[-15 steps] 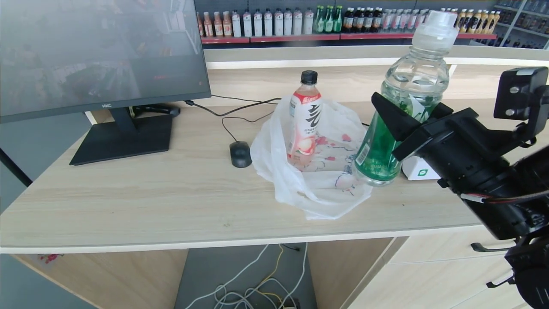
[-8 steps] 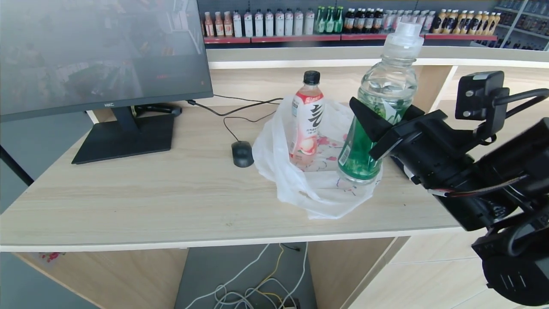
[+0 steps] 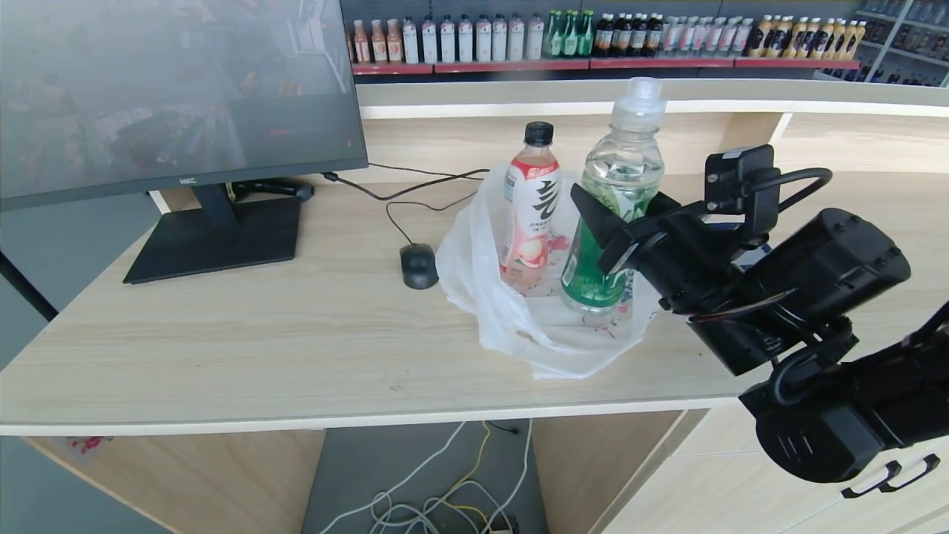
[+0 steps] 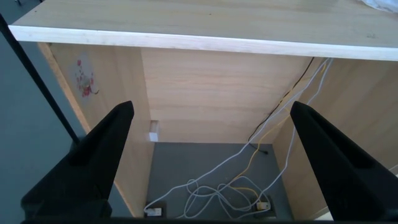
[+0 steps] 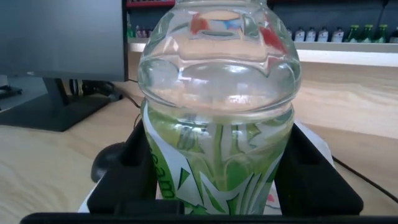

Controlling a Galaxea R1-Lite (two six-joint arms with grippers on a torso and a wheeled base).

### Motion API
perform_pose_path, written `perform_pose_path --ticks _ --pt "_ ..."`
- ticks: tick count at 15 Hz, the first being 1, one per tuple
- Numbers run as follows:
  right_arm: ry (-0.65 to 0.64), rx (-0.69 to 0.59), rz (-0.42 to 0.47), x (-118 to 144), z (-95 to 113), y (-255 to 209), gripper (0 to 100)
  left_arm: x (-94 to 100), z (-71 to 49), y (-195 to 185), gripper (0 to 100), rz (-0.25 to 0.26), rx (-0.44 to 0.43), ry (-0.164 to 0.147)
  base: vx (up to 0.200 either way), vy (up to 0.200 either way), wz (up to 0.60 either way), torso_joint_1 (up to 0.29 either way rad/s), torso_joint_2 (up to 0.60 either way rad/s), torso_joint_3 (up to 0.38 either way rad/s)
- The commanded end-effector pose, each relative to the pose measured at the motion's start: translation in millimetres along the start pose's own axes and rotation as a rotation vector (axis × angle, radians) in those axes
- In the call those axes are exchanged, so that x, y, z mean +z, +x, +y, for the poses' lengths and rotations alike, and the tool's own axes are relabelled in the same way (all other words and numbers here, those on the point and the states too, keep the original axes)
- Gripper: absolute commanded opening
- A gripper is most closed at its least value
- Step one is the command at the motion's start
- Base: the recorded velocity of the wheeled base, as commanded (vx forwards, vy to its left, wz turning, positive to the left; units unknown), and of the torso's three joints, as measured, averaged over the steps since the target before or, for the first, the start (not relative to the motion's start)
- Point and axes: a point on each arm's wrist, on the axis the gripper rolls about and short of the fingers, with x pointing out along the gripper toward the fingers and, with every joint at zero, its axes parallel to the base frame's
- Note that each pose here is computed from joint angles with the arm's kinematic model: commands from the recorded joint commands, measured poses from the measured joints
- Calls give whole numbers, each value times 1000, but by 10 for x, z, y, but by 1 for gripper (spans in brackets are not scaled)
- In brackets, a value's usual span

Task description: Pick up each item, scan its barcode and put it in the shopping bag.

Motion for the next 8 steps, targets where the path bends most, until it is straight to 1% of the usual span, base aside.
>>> perform_pose_path --ticks 1,4,5,8 --pt "-4 -6 16 -155 -13 83 0 0 0 0 100 -1 0 0 0 0 0 0 0 0" --pt "-33 -60 61 -353 -216 97 0 0 0 0 100 -1 0 0 0 0 0 0 0 0" --pt "-34 -65 51 -355 -235 130 0 0 0 0 100 -1 0 0 0 0 0 0 0 0" --pt "-33 -64 47 -468 -228 222 0 0 0 1 100 1 0 0 0 0 0 0 0 0"
